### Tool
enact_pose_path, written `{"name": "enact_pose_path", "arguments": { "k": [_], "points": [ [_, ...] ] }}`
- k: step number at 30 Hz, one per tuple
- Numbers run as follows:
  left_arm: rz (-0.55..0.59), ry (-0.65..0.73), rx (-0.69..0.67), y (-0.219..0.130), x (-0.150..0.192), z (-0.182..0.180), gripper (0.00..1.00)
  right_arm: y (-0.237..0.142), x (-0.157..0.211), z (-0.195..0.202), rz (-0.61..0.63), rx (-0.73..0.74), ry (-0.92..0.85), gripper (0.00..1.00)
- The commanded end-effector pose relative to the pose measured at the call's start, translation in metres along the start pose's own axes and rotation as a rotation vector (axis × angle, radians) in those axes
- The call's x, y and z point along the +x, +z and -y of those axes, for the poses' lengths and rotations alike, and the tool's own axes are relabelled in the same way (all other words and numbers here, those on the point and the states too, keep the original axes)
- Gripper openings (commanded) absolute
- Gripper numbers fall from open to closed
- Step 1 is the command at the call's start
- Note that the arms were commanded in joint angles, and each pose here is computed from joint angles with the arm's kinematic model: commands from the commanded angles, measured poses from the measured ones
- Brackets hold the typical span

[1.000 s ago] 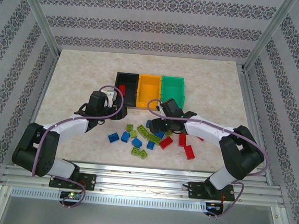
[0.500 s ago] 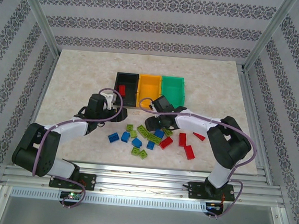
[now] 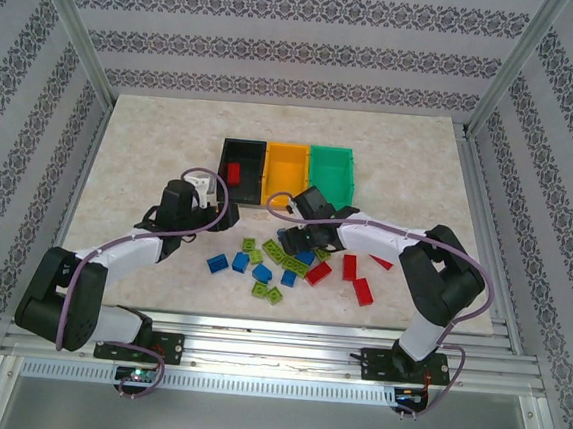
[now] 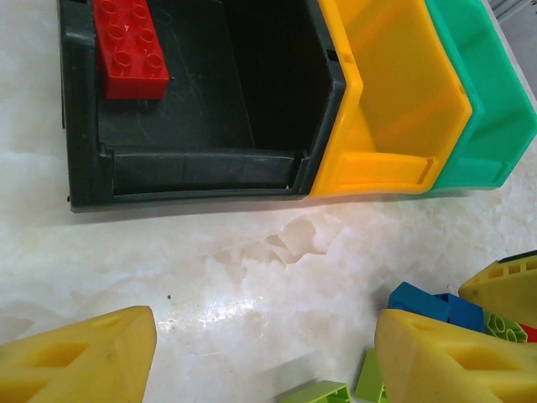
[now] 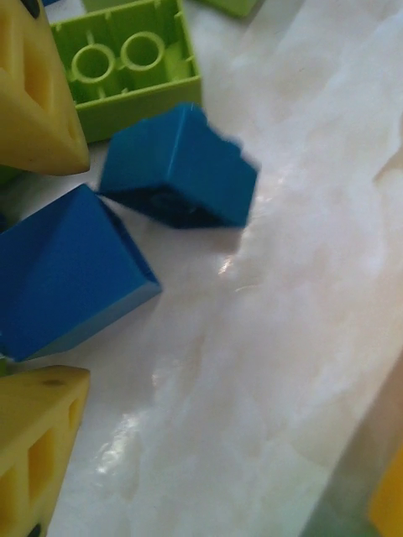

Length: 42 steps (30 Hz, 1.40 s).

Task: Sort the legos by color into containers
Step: Pick up the lego from the center of the table, then place the lego in the container.

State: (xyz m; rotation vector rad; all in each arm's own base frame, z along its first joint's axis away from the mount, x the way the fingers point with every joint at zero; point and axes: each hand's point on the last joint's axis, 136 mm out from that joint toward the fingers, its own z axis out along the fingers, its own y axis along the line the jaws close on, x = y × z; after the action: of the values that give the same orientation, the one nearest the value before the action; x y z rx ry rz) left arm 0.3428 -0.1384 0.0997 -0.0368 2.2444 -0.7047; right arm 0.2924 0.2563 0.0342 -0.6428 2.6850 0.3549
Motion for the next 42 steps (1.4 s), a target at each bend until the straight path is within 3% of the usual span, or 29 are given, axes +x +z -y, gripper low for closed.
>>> {"name": "enact_pose_path", "arguments": {
  "k": [1, 5, 13, 21, 27, 30, 34, 35, 42],
  "points": [
    [0.044, -0.015, -0.004, -0.001, -0.008, -0.004, 0.70, -0.002, 0.011, 0.007, -0.037, 0.028, -0.014, 0.63],
    [0.039, -0.013, -0.011, -0.001, -0.008, -0.006, 0.70, 0.003, 0.008, 0.005, -0.039, 0.021, -0.006, 0.61],
    [0.049, -0.013, -0.021, -0.003, -0.009, -0.008, 0.70, -0.002, -0.001, 0.002, 0.002, 0.013, 0.001, 0.37],
    [0.052, -0.018, -0.017, -0.003, -0.011, -0.008, 0.70, -0.049, -0.035, 0.007, 0.151, 0.037, 0.015, 0.34],
    [0.057, -0.016, -0.022, -0.006, -0.012, -0.009, 0.70, -0.094, -0.076, 0.056, 0.311, 0.090, 0.174, 0.34],
    [0.056, -0.014, -0.024, -0.005, -0.012, -0.009, 0.70, -0.109, -0.091, 0.085, 0.363, 0.127, 0.254, 0.37],
    [0.048, -0.014, -0.021, -0.004, -0.010, -0.009, 0.70, -0.107, -0.103, 0.100, 0.338, 0.111, 0.295, 0.72],
    [0.050, -0.012, -0.021, -0.004, -0.011, -0.009, 0.70, -0.105, -0.101, 0.099, 0.317, 0.111, 0.291, 0.76],
    [0.057, -0.010, -0.019, -0.006, -0.013, -0.008, 0.70, -0.099, -0.059, 0.092, 0.297, 0.142, 0.272, 0.77]
  ]
}}
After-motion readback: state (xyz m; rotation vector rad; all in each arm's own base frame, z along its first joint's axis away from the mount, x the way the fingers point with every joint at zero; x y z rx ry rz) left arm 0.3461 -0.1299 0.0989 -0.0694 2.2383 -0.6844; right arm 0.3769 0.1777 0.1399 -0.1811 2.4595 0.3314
